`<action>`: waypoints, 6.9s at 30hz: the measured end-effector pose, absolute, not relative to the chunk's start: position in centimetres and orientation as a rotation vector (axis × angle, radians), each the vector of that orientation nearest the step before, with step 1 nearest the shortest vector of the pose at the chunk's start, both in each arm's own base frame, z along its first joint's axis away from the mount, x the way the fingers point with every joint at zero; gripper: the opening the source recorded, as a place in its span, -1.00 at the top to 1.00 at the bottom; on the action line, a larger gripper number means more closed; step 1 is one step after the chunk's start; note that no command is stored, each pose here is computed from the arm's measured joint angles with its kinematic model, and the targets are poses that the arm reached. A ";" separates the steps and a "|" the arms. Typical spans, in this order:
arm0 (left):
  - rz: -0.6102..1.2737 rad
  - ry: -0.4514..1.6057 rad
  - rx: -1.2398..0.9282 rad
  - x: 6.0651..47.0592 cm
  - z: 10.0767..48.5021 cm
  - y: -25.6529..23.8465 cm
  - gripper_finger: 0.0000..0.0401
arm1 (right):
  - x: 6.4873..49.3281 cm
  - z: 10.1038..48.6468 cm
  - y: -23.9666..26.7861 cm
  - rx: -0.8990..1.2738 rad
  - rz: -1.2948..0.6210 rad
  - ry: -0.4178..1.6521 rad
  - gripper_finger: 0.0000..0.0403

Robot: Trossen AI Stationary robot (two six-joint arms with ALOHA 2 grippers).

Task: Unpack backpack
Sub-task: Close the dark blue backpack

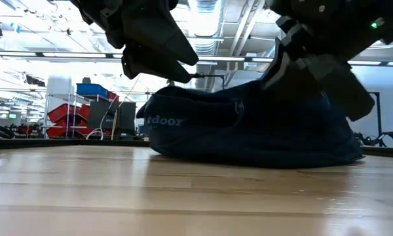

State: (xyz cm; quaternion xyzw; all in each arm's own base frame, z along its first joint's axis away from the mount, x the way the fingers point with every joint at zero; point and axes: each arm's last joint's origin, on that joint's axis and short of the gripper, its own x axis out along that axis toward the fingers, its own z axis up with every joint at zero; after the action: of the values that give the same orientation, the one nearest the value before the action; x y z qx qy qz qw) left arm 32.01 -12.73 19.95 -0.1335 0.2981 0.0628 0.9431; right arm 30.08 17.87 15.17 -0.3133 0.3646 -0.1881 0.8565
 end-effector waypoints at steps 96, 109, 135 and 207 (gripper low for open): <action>0.204 0.724 -0.270 29.5 22.3 -10.4 1.00 | 16.3 27.0 18.2 -0.293 -0.112 1.021 1.00; 0.210 0.696 -0.278 29.6 22.8 -9.8 1.00 | 14.5 28.7 16.9 -0.066 -0.261 1.182 0.57; 0.106 0.485 -0.269 31.1 24.5 -10.1 1.00 | 32.1 25.3 16.6 -0.183 -0.272 0.770 -0.34; -0.046 0.698 -0.085 32.4 21.4 -7.0 1.00 | 12.1 25.9 17.8 0.824 -0.757 1.530 1.00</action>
State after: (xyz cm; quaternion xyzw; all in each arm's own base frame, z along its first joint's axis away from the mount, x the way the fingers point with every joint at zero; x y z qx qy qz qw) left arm 32.44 -7.00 21.41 -0.0418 0.3420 -0.0224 0.9385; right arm 12.13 17.78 25.86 0.3528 0.6555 -0.3243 0.5836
